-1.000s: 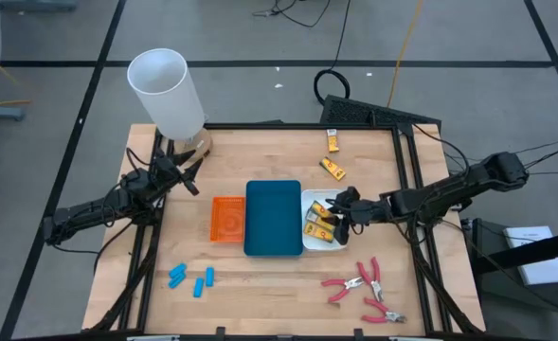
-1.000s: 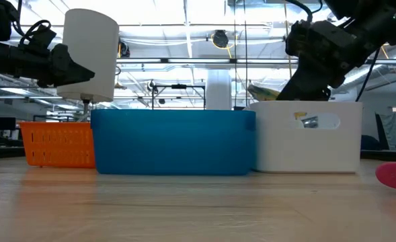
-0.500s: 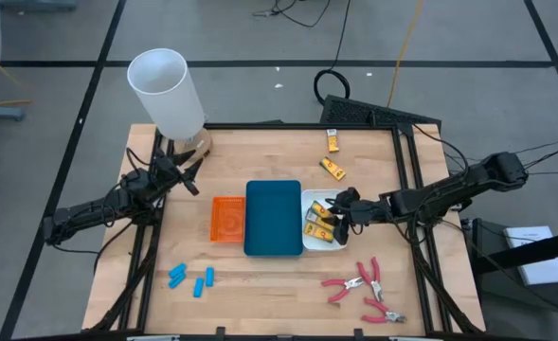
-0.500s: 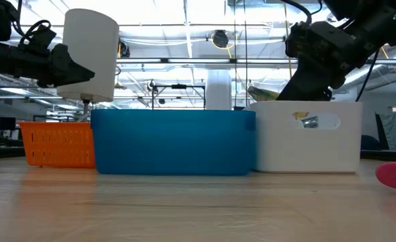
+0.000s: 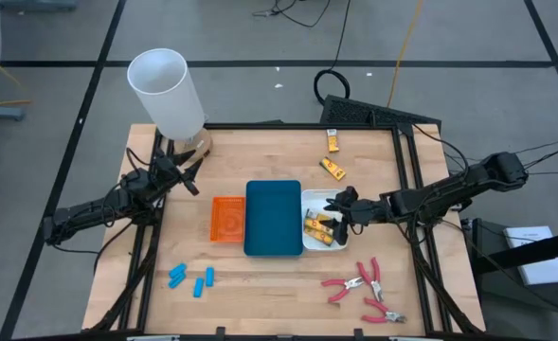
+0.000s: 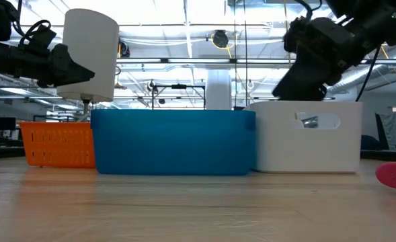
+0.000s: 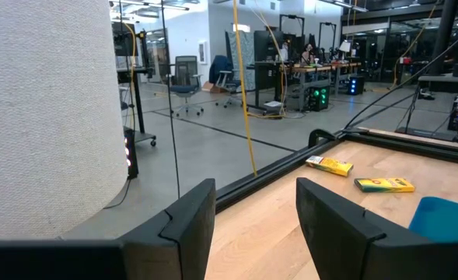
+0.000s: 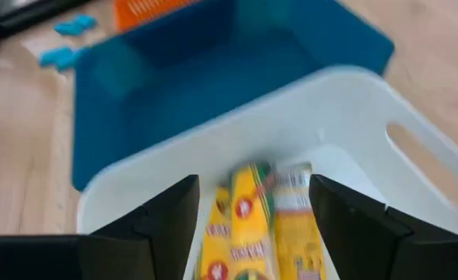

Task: Pick & Place School Supplies
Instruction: Put the yellow crayon box into the white bin

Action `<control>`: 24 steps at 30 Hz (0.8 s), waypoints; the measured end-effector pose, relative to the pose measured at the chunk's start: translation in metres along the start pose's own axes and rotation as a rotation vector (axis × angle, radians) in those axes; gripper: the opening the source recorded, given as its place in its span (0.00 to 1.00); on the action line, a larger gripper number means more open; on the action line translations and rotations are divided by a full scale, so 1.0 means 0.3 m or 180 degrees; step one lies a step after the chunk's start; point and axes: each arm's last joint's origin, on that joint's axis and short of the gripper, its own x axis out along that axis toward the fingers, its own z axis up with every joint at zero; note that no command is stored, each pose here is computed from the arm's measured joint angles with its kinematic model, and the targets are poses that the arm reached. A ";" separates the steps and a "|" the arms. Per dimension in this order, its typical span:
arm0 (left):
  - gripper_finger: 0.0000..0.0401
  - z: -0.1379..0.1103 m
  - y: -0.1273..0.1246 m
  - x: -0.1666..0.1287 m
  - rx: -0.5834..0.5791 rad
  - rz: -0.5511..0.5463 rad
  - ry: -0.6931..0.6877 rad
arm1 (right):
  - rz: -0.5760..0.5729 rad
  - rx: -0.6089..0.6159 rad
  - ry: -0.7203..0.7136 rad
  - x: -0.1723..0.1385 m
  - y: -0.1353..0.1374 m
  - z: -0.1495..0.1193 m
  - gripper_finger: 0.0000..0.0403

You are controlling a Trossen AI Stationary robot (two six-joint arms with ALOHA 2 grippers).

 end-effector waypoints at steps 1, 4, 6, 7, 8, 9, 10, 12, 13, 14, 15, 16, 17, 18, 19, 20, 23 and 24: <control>0.45 0.000 0.000 0.000 0.0000 0.0001 -0.0001 | 0.0039 -0.0051 -0.0070 0.000 0.004 0.007 0.59; 0.45 0.000 0.000 0.000 0.0000 0.0001 0.0000 | 0.0158 -0.0256 -0.0321 -0.002 0.018 0.033 0.58; 0.45 0.000 0.000 0.000 0.0000 0.0001 0.0000 | 0.0221 -0.0444 -0.0540 -0.004 0.025 0.056 0.58; 0.45 0.000 0.000 0.000 0.0000 0.0000 -0.0001 | 0.0241 -0.0532 -0.0645 -0.006 0.027 0.067 0.58; 0.45 0.000 0.000 0.000 0.0000 0.0000 0.0000 | 0.0252 -0.0622 -0.0751 -0.007 0.028 0.078 0.57; 0.45 0.000 0.000 0.000 0.0000 0.0001 0.0000 | 0.0247 -0.0702 -0.0839 -0.008 0.027 0.088 0.57; 0.45 0.000 0.000 0.000 0.0000 0.0000 0.0000 | 0.0232 -0.0759 -0.0921 -0.009 0.024 0.098 0.58; 0.45 0.000 0.000 0.000 0.0000 0.0000 0.0000 | 0.0140 -0.0806 -0.1060 -0.008 0.009 0.119 0.58; 0.45 0.000 0.000 0.000 0.0000 0.0000 0.0000 | 0.0022 -0.0784 -0.1110 -0.006 -0.004 0.127 0.58; 0.45 0.000 0.000 0.000 0.0000 0.0000 0.0000 | -0.0127 -0.0745 -0.1145 -0.004 -0.020 0.135 0.58; 0.45 0.000 0.000 0.000 0.0000 0.0000 0.0000 | -0.0294 -0.0687 -0.1170 -0.001 -0.040 0.142 0.57; 0.45 0.000 0.000 0.000 0.0000 0.0000 0.0000 | -0.0453 -0.0606 -0.1174 0.003 -0.062 0.149 0.57; 0.45 0.000 0.000 0.000 -0.0001 0.0000 -0.0001 | -0.0590 -0.0508 -0.1164 0.007 -0.087 0.154 0.57; 0.45 0.000 0.000 0.000 0.0001 0.0001 0.0001 | -0.0724 -0.0381 -0.1147 0.011 -0.115 0.160 0.56; 0.45 0.000 0.000 0.000 0.0000 0.0000 0.0000 | -0.0837 -0.0251 -0.1112 0.014 -0.146 0.164 0.56; 0.45 0.000 0.000 0.000 0.0000 0.0001 0.0000 | -0.0955 -0.0131 -0.1053 0.017 -0.177 0.166 0.56; 0.45 0.000 0.000 0.000 0.0000 0.0000 0.0000 | -0.1359 0.0100 -0.0813 0.024 -0.269 0.177 0.57; 0.45 0.000 0.000 0.000 0.0000 0.0000 0.0000 | -0.1487 0.0187 -0.0733 0.030 -0.298 0.184 0.57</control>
